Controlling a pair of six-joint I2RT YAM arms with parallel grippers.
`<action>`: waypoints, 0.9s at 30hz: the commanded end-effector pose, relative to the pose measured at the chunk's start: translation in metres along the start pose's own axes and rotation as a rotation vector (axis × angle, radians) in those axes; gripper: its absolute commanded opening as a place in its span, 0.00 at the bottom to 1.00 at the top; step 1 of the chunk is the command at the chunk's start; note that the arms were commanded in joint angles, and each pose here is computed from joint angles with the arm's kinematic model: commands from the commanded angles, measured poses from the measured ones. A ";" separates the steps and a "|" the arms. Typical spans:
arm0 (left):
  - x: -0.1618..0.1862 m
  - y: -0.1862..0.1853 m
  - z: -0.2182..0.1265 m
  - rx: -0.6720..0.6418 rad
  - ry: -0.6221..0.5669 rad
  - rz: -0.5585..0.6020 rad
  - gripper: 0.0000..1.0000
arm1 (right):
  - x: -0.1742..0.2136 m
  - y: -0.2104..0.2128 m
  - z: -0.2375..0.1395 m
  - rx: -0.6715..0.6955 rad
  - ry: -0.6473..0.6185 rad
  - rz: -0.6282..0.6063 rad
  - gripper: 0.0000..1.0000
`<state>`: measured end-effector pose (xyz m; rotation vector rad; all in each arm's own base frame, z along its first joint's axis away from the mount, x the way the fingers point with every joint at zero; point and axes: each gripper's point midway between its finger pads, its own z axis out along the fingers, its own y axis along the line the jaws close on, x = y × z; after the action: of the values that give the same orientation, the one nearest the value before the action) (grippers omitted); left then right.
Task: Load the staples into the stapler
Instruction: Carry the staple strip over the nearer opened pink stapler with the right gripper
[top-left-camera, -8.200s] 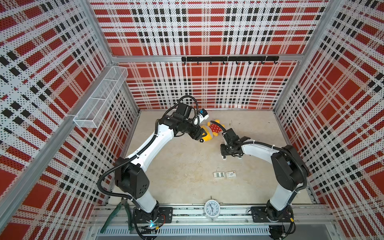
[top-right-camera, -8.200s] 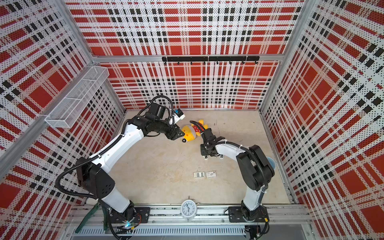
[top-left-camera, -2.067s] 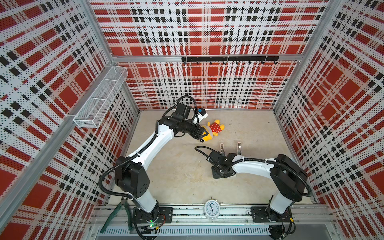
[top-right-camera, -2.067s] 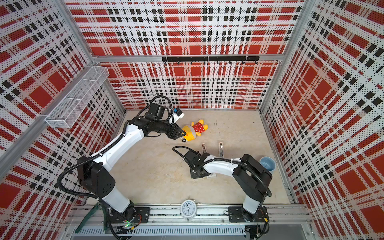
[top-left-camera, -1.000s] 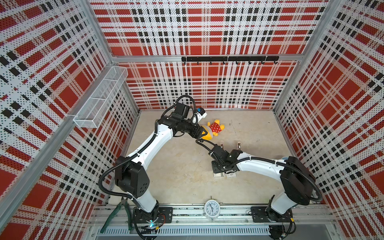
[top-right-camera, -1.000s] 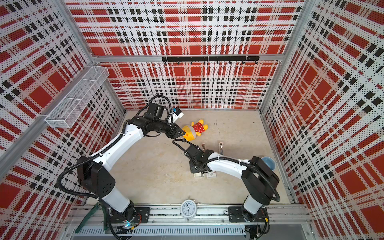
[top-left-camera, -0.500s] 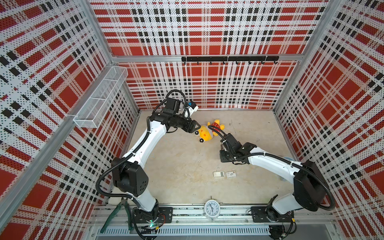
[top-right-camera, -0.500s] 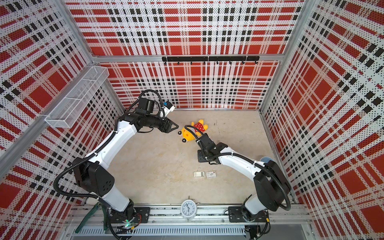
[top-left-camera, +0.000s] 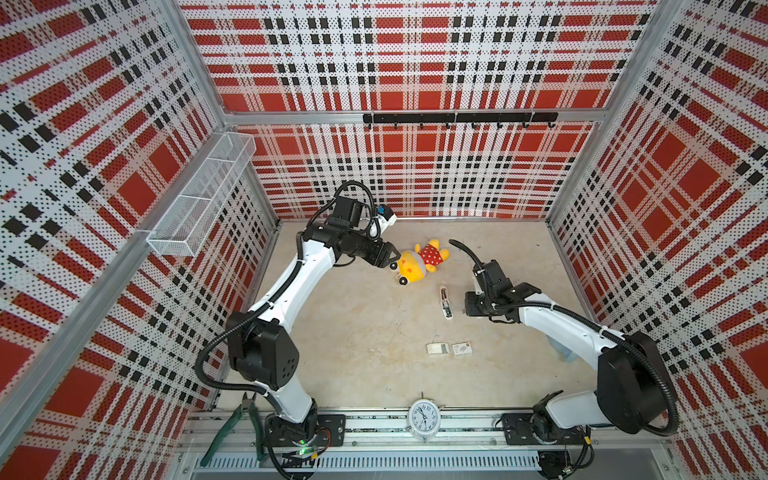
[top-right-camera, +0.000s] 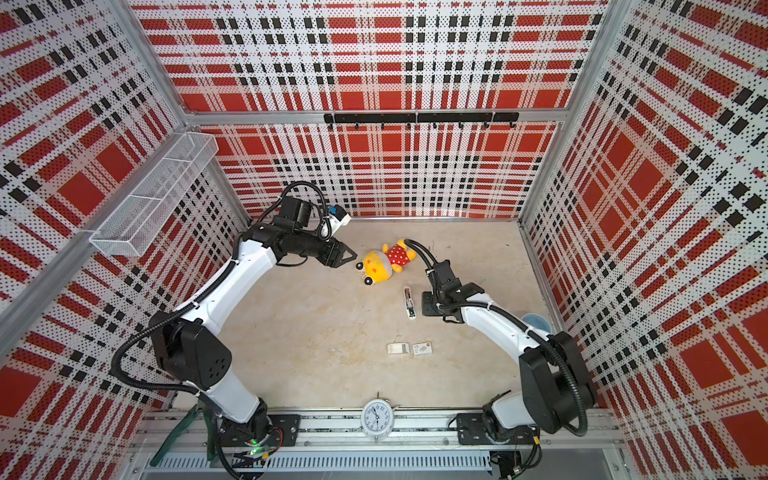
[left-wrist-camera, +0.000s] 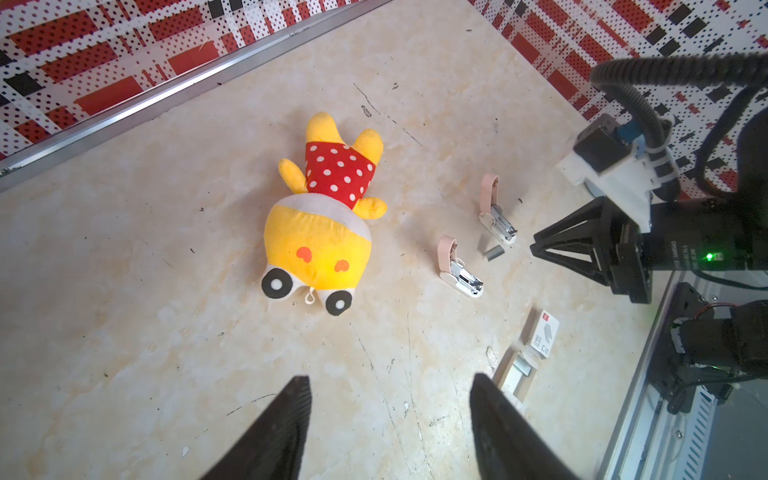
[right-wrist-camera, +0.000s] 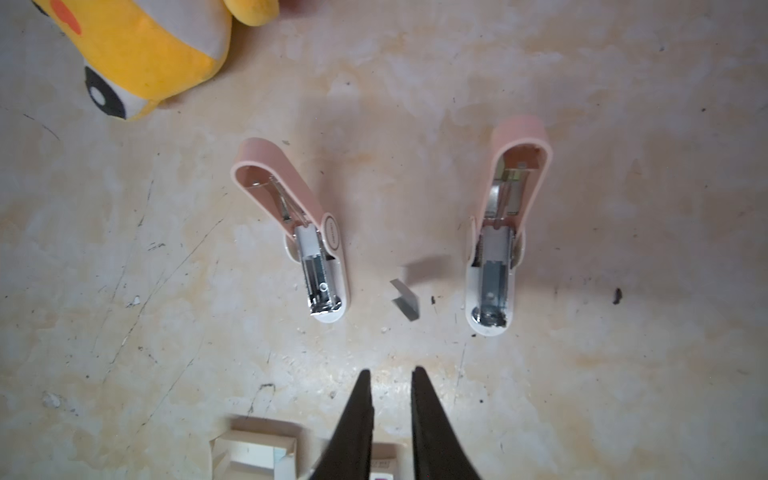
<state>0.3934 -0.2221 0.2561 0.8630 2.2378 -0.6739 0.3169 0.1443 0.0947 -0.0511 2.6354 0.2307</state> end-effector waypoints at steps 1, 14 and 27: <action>-0.004 0.004 -0.003 -0.010 0.001 0.006 0.64 | -0.014 -0.004 -0.003 -0.024 -0.066 -0.021 0.21; -0.003 0.006 -0.001 -0.016 0.006 0.014 0.64 | -0.015 -0.002 0.004 -0.071 -0.063 0.002 0.22; 0.000 0.004 0.001 -0.007 0.012 0.016 0.64 | -0.019 0.006 0.000 -0.110 -0.053 0.026 0.27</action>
<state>0.3939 -0.2213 0.2494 0.8803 2.2534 -0.6632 0.3243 0.1442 0.0921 -0.0504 2.6108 0.3407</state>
